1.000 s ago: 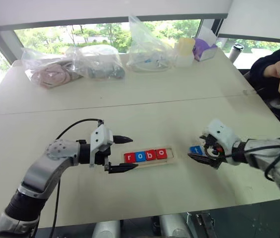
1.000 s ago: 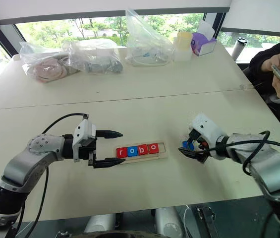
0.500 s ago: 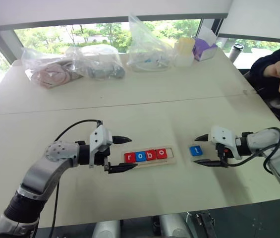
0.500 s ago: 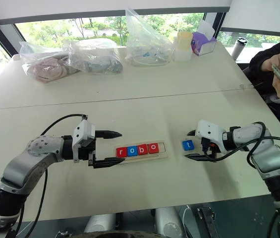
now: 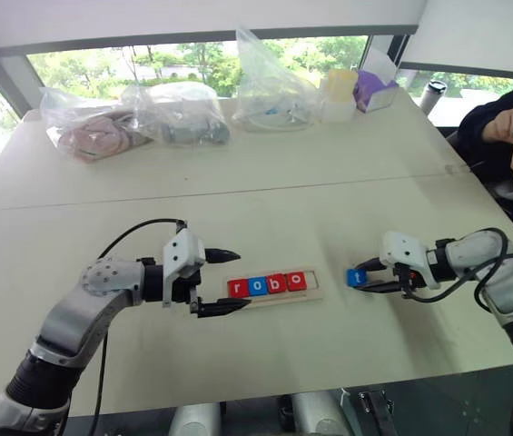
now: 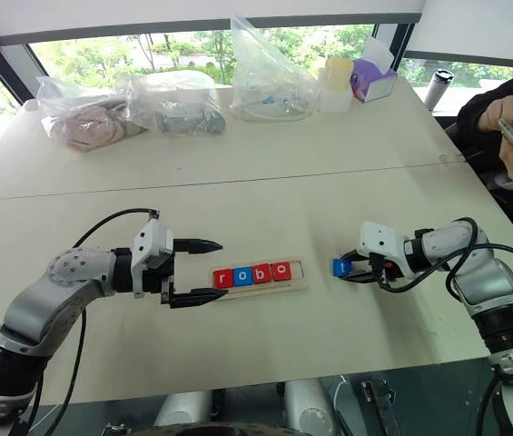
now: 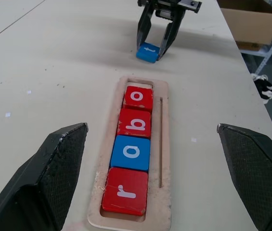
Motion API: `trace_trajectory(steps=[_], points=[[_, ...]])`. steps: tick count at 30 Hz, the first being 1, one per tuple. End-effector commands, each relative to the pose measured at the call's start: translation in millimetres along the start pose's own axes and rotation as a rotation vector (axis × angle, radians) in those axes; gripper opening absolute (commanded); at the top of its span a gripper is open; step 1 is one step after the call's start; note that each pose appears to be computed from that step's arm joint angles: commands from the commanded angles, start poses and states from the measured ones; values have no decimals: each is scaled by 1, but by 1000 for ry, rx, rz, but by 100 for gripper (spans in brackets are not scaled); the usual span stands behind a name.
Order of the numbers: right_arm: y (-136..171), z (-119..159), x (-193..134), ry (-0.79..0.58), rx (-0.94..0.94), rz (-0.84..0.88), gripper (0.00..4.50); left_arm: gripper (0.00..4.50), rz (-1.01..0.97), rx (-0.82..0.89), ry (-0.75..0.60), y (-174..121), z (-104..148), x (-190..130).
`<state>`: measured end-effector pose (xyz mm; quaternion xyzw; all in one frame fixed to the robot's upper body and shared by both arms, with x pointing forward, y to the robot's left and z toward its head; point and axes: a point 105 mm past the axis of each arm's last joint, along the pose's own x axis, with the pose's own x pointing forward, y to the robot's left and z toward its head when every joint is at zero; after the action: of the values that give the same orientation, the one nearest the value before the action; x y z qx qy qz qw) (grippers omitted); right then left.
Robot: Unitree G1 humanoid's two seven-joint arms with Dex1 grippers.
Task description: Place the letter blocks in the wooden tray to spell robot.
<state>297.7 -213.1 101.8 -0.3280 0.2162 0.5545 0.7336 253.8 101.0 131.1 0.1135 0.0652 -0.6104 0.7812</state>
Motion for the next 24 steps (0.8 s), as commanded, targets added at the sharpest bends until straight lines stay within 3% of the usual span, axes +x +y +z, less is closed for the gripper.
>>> trace_trajectory(steps=[1, 5, 24], points=[[-1, 30, 3, -48, -77, 8, 112, 450, 16, 51, -21, 1, 11, -5], [7, 48, 15, -79, -93, 49, 112, 450, 16, 51, -22, 1, 12, -4], [11, 56, 41, -55, -125, 98, 112, 450, 27, 44, -30, -2, 12, -2]])
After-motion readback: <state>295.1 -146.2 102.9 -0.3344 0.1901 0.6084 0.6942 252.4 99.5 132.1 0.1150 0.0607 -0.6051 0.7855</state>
